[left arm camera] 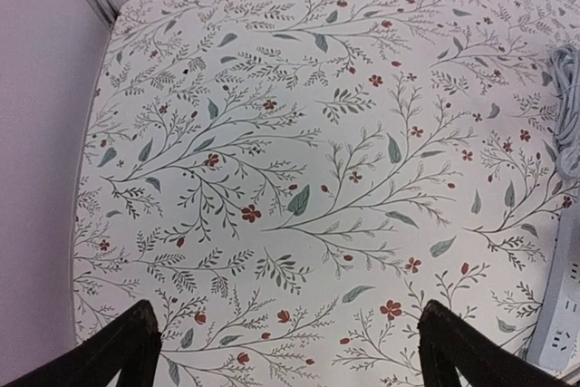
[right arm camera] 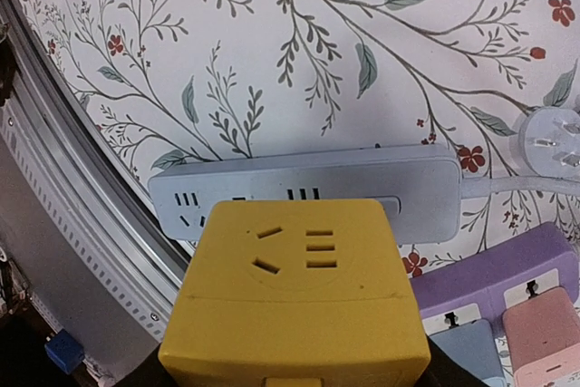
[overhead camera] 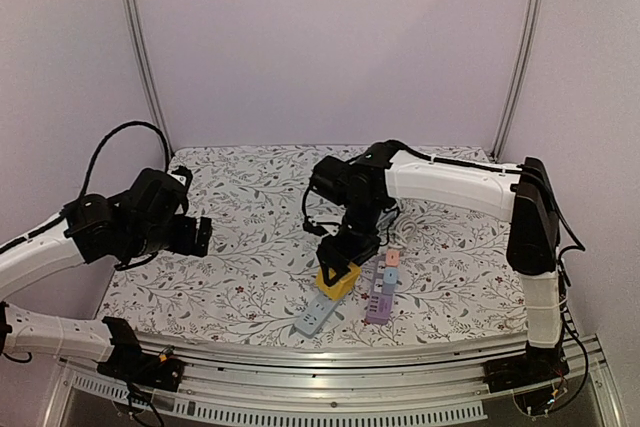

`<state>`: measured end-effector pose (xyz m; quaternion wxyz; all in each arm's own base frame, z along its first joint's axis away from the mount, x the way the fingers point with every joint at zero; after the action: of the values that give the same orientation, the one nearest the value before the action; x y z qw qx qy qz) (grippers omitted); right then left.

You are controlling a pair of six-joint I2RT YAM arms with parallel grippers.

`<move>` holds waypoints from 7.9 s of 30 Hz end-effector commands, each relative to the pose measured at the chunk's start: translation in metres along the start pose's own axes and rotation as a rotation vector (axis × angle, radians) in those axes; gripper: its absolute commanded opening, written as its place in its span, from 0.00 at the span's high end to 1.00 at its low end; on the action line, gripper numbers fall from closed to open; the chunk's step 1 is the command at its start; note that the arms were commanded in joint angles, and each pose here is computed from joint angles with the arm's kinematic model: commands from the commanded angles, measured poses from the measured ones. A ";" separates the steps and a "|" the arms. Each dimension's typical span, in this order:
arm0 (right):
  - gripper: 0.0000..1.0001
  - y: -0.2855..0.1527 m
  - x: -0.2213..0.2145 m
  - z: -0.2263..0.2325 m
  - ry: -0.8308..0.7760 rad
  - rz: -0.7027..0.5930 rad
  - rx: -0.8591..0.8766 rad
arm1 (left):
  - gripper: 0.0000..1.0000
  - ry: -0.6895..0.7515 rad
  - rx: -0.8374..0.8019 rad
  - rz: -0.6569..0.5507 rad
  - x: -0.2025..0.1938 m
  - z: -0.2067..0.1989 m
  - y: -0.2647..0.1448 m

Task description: Insert the plug

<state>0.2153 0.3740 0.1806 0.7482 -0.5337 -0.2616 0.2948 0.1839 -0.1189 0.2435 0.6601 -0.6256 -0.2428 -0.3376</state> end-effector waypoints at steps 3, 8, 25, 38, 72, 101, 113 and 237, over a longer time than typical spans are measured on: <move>1.00 0.007 0.006 0.005 0.010 0.001 0.015 | 0.00 -0.009 -0.011 -0.045 0.005 0.005 -0.006; 1.00 0.012 0.008 0.005 0.015 0.000 0.027 | 0.00 0.017 -0.061 -0.045 0.004 0.002 -0.008; 1.00 0.020 0.008 -0.001 0.015 0.014 -0.018 | 0.00 0.028 -0.089 -0.045 0.002 0.000 -0.009; 1.00 0.024 0.007 -0.004 0.015 0.028 -0.047 | 0.00 0.027 -0.091 -0.046 0.002 0.000 -0.009; 1.00 0.032 -0.008 0.013 -0.001 0.104 -0.058 | 0.01 0.022 -0.097 -0.056 0.003 0.002 -0.012; 1.00 0.061 -0.022 0.035 0.029 0.236 -0.155 | 0.01 0.035 -0.106 -0.055 0.001 -0.002 -0.013; 1.00 0.064 -0.039 0.023 -0.018 0.262 -0.191 | 0.01 0.043 -0.113 -0.055 0.001 -0.004 -0.014; 0.98 0.135 -0.038 0.009 -0.128 0.340 -0.243 | 0.00 0.062 -0.142 -0.080 -0.001 -0.008 -0.022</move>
<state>0.1885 0.4004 0.1371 0.6390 -0.6003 -0.3495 0.3304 0.1687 -0.1249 0.2596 0.6089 -0.6495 -0.2301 -0.3930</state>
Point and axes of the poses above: each gripper's point midway between its finger pads, its own y axis out along the fingers, its own z axis along the line the jaws close on, x = y × z, the point moved 8 cm from there along -y, back along the fingers, and after that the axes turned 1 degree about -y, right-handed, at the moved point
